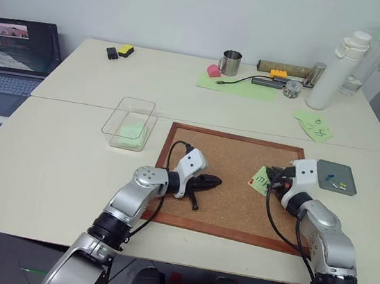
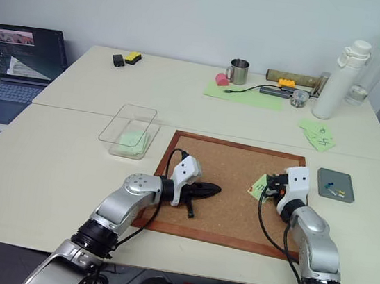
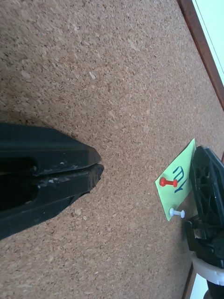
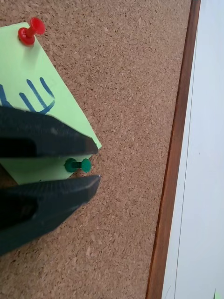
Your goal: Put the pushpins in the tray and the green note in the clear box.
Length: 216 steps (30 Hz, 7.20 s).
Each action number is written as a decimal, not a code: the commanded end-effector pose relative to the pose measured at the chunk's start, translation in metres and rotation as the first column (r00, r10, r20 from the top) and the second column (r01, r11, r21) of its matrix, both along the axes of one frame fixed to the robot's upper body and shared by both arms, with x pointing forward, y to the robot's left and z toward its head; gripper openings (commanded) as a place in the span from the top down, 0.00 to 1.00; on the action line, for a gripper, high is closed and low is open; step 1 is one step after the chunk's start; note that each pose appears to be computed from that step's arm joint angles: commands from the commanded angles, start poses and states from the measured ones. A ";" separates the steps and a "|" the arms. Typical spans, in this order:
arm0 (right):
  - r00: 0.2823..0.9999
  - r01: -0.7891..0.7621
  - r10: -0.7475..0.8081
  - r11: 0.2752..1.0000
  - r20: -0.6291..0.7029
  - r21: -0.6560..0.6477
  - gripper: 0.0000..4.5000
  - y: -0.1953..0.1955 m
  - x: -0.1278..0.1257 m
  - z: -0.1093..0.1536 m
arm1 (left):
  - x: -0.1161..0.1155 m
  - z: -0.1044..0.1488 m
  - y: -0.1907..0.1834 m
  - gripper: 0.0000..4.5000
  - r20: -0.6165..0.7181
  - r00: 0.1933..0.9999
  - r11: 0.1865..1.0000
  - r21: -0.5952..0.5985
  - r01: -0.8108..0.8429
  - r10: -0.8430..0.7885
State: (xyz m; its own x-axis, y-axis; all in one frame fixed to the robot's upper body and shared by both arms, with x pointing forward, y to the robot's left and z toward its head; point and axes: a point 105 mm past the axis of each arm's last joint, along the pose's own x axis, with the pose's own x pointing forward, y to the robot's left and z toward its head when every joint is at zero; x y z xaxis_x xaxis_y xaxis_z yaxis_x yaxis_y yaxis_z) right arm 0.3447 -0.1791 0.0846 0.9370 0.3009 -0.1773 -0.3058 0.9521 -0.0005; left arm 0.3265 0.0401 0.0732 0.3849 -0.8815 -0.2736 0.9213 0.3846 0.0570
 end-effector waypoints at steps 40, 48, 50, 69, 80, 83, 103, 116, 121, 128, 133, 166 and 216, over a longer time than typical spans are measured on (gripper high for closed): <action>0.878 0.476 -0.477 0.879 0.039 0.030 0.99 -0.142 0.017 0.047 | -0.008 -0.034 0.017 1.00 -0.084 0.996 0.990 0.139 -0.007 0.019; 0.869 0.492 -0.494 0.868 0.026 0.069 0.73 -0.154 0.021 0.047 | -0.009 -0.033 0.021 1.00 -0.079 0.996 0.990 0.141 -0.021 0.032; 0.872 0.486 -0.489 0.870 0.028 0.077 0.63 -0.155 0.020 0.048 | -0.009 -0.033 0.021 1.00 -0.077 0.996 0.990 0.141 -0.022 0.033; 0.970 -0.234 0.232 0.972 0.069 0.020 0.30 -0.012 -0.055 0.064 | -0.007 -0.029 0.017 1.00 -0.076 0.997 0.991 0.134 -0.012 0.023; 0.950 -0.312 0.312 0.950 -0.007 0.000 0.30 0.034 -0.071 0.024 | -0.005 -0.025 0.011 1.00 -0.071 0.997 0.991 0.132 0.004 0.005; 0.964 -0.265 0.265 0.964 -0.012 -0.032 0.30 0.031 -0.061 0.017 | -0.004 -0.024 0.011 1.00 -0.069 0.998 0.991 0.132 0.005 0.004; 0.983 -0.181 0.181 0.983 -0.040 -0.014 0.76 0.013 -0.061 -0.002 | -0.003 -0.024 0.014 1.00 -0.068 0.998 0.991 0.132 -0.009 0.018; 0.981 -0.190 0.189 0.981 0.031 0.029 0.98 0.020 -0.061 0.015 | -0.004 -0.025 0.013 1.00 -0.071 0.997 0.991 0.135 0.001 0.008; 0.974 -0.217 0.212 0.974 0.082 0.065 0.98 0.027 -0.063 0.034 | -0.005 -0.025 0.013 1.00 -0.074 0.997 0.991 0.136 0.003 0.007; 0.987 -0.122 0.101 0.979 0.128 0.166 0.98 0.008 -0.054 0.053 | -0.008 -0.027 0.014 1.00 -0.078 0.997 0.990 0.141 0.012 -0.001; 0.983 0.098 -0.119 0.984 0.139 0.148 0.98 -0.043 -0.035 0.061 | -0.009 -0.028 0.015 1.00 -0.080 0.997 0.989 0.145 0.017 -0.005; 0.919 0.389 -0.391 0.920 0.045 0.048 0.64 -0.151 0.019 0.042 | -0.010 -0.024 0.021 1.00 -0.066 0.998 0.989 0.145 -0.014 0.024; 0.973 -0.230 0.230 0.972 -0.014 -0.047 0.93 0.046 -0.033 0.003 | -0.013 -0.024 0.021 1.00 -0.077 0.997 0.989 0.149 -0.001 0.012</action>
